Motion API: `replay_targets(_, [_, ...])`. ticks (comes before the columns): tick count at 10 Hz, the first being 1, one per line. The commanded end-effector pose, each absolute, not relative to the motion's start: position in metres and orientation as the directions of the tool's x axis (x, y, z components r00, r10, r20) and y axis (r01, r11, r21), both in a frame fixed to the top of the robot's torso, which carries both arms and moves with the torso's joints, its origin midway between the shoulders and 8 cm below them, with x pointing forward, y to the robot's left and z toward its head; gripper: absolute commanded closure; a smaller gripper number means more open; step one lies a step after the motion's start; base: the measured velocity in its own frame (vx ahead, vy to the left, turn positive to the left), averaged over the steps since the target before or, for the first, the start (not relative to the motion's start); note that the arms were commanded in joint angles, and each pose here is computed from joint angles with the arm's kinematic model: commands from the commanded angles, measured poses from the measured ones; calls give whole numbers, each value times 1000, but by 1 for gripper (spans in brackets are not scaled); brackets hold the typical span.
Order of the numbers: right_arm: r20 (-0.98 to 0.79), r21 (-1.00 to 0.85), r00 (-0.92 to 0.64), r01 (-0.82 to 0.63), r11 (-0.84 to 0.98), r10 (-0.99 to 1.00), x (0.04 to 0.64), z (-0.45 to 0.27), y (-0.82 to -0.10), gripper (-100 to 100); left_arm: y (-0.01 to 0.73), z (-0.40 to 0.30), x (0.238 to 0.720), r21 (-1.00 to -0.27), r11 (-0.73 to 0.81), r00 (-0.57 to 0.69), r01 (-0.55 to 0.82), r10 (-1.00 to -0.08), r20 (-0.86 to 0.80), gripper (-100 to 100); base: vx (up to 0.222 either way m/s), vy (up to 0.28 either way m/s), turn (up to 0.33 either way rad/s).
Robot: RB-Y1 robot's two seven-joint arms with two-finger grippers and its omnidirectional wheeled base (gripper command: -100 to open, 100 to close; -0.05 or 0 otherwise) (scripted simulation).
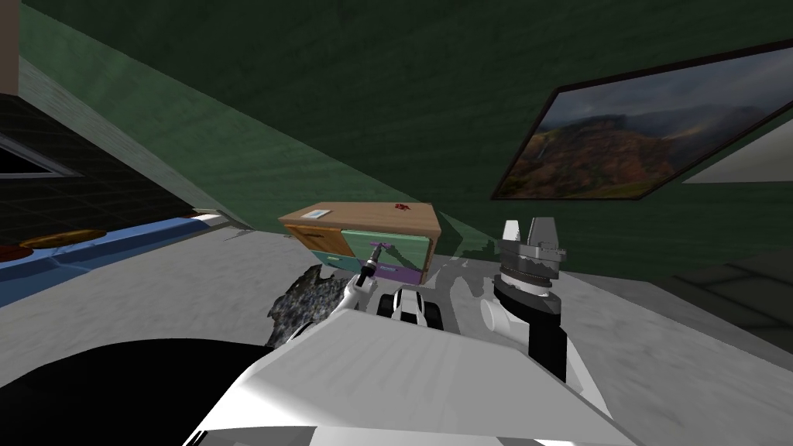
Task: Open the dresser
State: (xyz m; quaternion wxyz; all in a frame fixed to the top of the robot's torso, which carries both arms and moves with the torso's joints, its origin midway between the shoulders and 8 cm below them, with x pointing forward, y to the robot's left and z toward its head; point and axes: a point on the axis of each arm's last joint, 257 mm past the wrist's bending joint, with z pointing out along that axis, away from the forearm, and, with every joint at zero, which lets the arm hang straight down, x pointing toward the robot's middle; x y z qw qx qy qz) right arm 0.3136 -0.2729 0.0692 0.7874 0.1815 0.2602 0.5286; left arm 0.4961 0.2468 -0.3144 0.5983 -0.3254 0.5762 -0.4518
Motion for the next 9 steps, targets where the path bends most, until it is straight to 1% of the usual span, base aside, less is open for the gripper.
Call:
replay_targets(1, [-218,561,306,-738,375,927,314,69,-273,0,237,-322,478,-911,385,-71,145,-915,-398,100,44,36,4])
replay_targets(3, [-218,561,306,-738,375,927,314,69,-273,0,240,-329,470,-913,386,-70,129,-915,-397,100,34,27,-5])
replay_targets(8, [-218,561,306,-738,375,927,314,69,-273,0,233,-319,447,-911,393,-48,126,-915,-402,100,28,27,-6])
replay_targets(9, [-218,561,306,-738,375,927,314,69,-273,0,228,-311,454,-910,387,-49,152,-916,-398,100,13,4,-9])
